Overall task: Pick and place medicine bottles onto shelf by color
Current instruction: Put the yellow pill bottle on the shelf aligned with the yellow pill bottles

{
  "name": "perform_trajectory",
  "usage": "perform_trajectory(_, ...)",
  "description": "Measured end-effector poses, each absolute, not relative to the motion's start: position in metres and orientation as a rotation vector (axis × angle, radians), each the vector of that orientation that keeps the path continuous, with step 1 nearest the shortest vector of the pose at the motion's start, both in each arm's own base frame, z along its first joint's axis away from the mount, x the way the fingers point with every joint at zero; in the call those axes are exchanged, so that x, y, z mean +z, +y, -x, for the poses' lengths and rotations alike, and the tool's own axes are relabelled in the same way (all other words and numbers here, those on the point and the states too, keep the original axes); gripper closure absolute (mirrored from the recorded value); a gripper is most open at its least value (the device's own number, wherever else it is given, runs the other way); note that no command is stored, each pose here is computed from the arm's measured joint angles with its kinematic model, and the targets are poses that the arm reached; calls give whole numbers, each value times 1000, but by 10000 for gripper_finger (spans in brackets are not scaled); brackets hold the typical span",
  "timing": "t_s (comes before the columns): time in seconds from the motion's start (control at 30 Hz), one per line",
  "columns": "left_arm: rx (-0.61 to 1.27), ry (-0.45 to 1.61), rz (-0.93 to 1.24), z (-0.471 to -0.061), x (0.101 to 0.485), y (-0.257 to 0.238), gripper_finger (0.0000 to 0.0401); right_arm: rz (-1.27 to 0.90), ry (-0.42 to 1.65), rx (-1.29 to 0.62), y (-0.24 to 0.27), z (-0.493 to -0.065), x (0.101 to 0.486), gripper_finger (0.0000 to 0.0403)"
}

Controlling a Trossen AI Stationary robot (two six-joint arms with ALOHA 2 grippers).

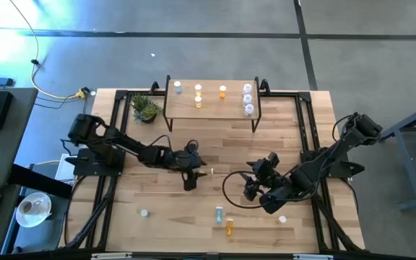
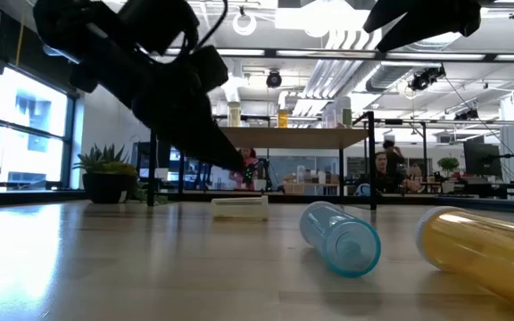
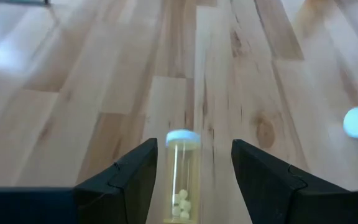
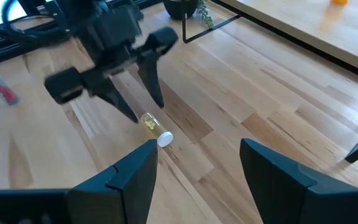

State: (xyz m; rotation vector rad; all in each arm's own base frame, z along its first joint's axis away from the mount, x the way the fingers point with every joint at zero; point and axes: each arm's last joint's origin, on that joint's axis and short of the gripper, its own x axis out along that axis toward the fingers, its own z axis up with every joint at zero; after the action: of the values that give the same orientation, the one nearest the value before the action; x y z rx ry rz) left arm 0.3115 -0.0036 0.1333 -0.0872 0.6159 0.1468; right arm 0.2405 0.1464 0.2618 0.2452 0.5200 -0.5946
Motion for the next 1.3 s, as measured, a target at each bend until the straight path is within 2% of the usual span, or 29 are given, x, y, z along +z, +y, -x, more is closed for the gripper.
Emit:
perform_trajectory(0.27, 175, 753, 43, -321, 110, -3, 204, -249, 520, -592, 147, -241, 262, 183)
perform_trajectory(0.7, 210, 829, 40, -317, 103, -2, 206, -257, 521, -589, 147, -241, 262, 183)
perform_trajectory(1.1, 156, 842, 52, -317, 102, -4, 299, -264, 514, -585, 147, -242, 263, 183)
perform_trajectory(1.3, 122, 841, 67, -317, 103, -5, 311, -274, 483, -561, 150, -245, 265, 183)
